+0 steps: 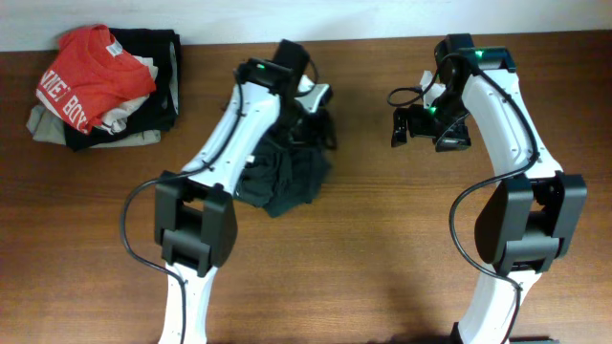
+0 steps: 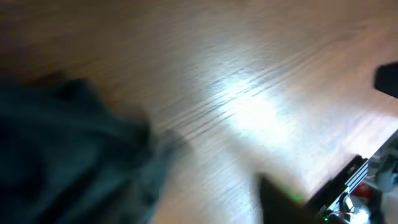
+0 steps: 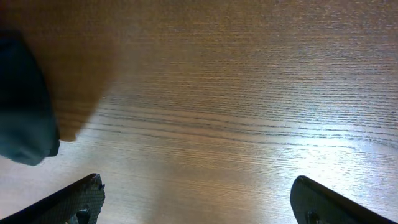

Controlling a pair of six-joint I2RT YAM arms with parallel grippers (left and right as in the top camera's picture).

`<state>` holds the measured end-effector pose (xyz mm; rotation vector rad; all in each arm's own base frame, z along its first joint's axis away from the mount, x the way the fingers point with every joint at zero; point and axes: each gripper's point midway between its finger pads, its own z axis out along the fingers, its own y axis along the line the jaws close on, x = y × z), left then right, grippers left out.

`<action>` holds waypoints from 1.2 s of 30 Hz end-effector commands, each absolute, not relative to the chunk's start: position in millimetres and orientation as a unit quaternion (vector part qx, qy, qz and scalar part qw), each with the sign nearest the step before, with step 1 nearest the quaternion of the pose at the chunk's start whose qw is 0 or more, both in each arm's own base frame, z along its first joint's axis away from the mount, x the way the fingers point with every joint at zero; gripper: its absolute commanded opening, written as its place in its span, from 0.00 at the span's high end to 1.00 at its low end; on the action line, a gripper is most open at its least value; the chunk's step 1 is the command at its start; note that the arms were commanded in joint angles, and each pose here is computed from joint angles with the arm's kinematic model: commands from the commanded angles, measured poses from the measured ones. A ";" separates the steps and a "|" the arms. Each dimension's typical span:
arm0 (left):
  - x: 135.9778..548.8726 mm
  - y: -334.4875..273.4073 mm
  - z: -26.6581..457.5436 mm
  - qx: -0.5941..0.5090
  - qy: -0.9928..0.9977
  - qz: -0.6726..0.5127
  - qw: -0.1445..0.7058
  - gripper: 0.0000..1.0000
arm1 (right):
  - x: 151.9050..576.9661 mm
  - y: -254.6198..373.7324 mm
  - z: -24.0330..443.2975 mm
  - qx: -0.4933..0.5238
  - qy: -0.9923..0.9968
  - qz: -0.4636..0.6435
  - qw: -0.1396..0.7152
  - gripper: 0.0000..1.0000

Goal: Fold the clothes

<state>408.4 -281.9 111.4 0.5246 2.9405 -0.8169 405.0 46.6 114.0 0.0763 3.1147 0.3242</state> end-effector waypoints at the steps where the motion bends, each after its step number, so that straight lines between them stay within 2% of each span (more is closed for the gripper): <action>1: 405.1 -295.9 115.4 0.194 0.948 -0.248 0.041 0.01 | 402.5 47.0 110.1 0.027 0.995 0.100 -0.004 0.01; 4: 408.3 -280.2 129.5 0.180 0.954 -0.239 0.039 0.01 | 399.7 46.9 110.1 0.028 0.995 0.100 -0.010 0.01; 8: 422.3 -172.0 166.6 0.091 0.987 -0.127 0.033 0.01 | 398.9 46.8 110.0 0.027 0.995 0.100 -0.011 0.01; 12: 424.9 -114.5 158.4 0.032 0.993 -0.113 0.005 0.01 | 399.9 47.1 110.0 0.027 0.995 0.100 -0.009 0.01; 15: 414.0 -122.3 131.4 0.062 0.982 -0.175 -0.037 0.01 | 400.7 47.1 109.9 0.027 0.995 0.100 -0.008 0.01; 19: 416.2 -143.5 97.6 0.064 0.970 -0.231 -0.041 0.01 | 400.0 47.1 110.0 0.027 0.995 0.100 -0.009 0.01; 26: 432.5 -144.6 86.3 0.042 0.973 -0.227 -0.014 0.02 | 399.0 47.3 110.0 0.027 0.995 0.100 -0.011 0.01; 27: 432.1 -146.9 86.4 0.044 0.973 -0.227 -0.014 0.07 | 399.0 47.3 110.0 0.027 0.995 0.100 -0.011 0.01; 28: 431.2 -152.0 87.3 0.049 0.971 -0.233 -0.014 0.16 | 399.0 47.3 109.9 0.027 0.995 0.100 -0.011 0.01; 31: 430.1 -175.9 91.3 0.070 0.964 -0.256 -0.008 0.52 | 399.0 47.3 110.0 0.027 0.995 0.100 -0.011 0.01; 33: 424.7 -196.7 91.0 0.091 0.962 -0.257 -0.007 0.84 | 397.8 47.3 109.9 0.027 0.995 0.100 -0.014 0.01; 35: 420.1 -209.5 89.4 0.094 0.962 -0.258 -0.011 1.00 | 396.7 47.2 109.9 0.027 0.995 0.099 -0.016 0.01; 36: 418.0 -215.9 88.5 0.097 0.961 -0.258 -0.012 1.00 | 396.7 47.2 110.0 0.027 0.995 0.099 -0.016 0.01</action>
